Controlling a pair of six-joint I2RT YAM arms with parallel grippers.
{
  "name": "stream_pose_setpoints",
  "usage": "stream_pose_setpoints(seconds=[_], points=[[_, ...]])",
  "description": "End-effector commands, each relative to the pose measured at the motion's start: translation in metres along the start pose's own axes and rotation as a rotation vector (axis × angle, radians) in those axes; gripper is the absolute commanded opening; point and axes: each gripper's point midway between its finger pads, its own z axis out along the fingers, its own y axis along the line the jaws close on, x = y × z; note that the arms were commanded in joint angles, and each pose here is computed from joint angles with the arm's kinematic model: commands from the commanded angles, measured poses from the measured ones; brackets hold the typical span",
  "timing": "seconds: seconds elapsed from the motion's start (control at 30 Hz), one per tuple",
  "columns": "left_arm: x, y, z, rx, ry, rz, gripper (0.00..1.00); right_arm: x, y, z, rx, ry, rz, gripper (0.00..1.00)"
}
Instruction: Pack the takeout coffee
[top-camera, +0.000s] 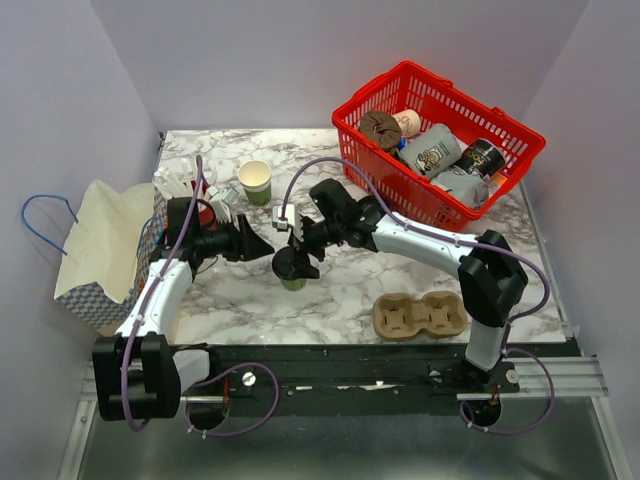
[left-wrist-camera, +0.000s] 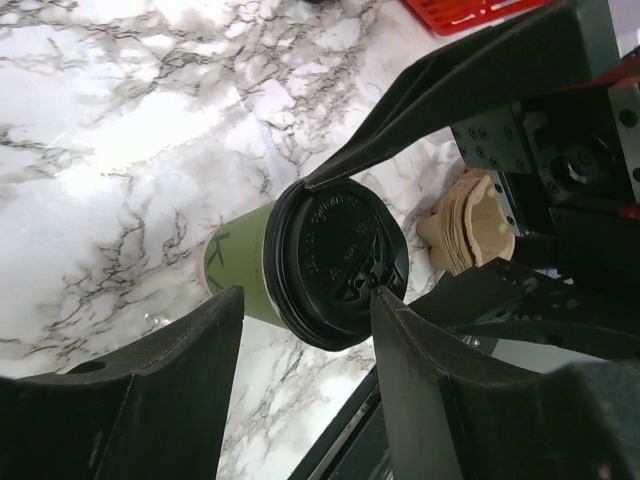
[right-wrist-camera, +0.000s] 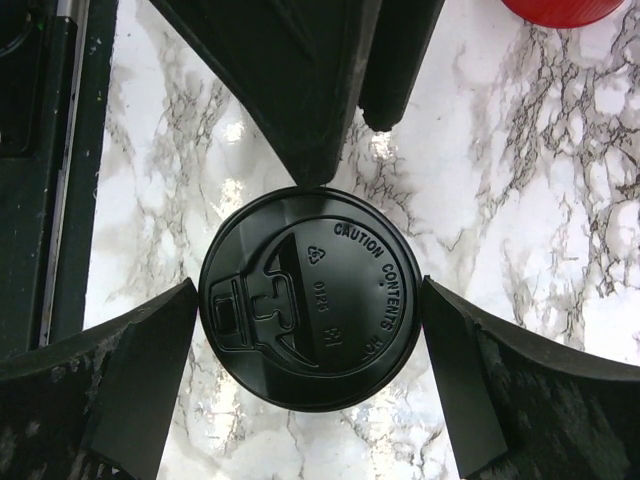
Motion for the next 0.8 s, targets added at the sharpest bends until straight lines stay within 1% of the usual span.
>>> stream_pose_setpoints(seconds=[0.0,0.03,0.07,0.13,0.17,0.2,0.23,0.27,0.33,0.37,0.63,0.77], points=[[-0.006,0.017,-0.005,-0.126,0.030,-0.029,0.61,-0.003,-0.002,0.006,-0.013,0.001,-0.018,0.99],[-0.011,0.016,-0.007,-0.129,0.038,0.001,0.61,-0.002,-0.002,0.005,-0.011,0.004,-0.017,0.98],[-0.004,0.019,-0.007,-0.137,0.076,-0.009,0.61,0.000,-0.002,0.005,-0.011,0.010,-0.018,0.97],[-0.005,0.024,-0.009,-0.148,0.098,0.066,0.60,0.003,-0.002,0.006,-0.010,0.018,-0.023,0.95],[0.003,0.025,-0.011,-0.149,0.138,0.058,0.60,0.006,-0.002,0.006,-0.008,0.023,-0.020,0.94],[0.004,0.027,-0.012,-0.139,0.161,0.141,0.60,0.008,-0.002,0.007,-0.007,0.028,-0.021,0.93],[0.003,0.027,-0.013,-0.134,0.174,0.165,0.60,0.009,-0.002,0.007,-0.005,0.030,-0.018,0.92],[0.014,0.029,-0.015,-0.129,0.227,0.150,0.60,0.010,-0.002,0.007,-0.005,0.033,-0.013,0.92],[0.015,0.028,-0.015,-0.105,0.249,0.170,0.60,0.012,-0.002,0.009,-0.007,0.038,-0.008,0.91],[0.020,0.029,-0.014,-0.094,0.268,0.148,0.60,0.012,-0.003,0.009,-0.005,0.039,-0.008,0.90],[0.026,0.031,-0.007,-0.070,0.298,0.106,0.60,0.016,-0.006,0.012,0.007,0.054,0.004,0.89],[0.025,0.024,-0.001,-0.033,0.276,0.096,0.60,0.016,-0.006,0.011,0.005,0.053,0.008,0.89]])
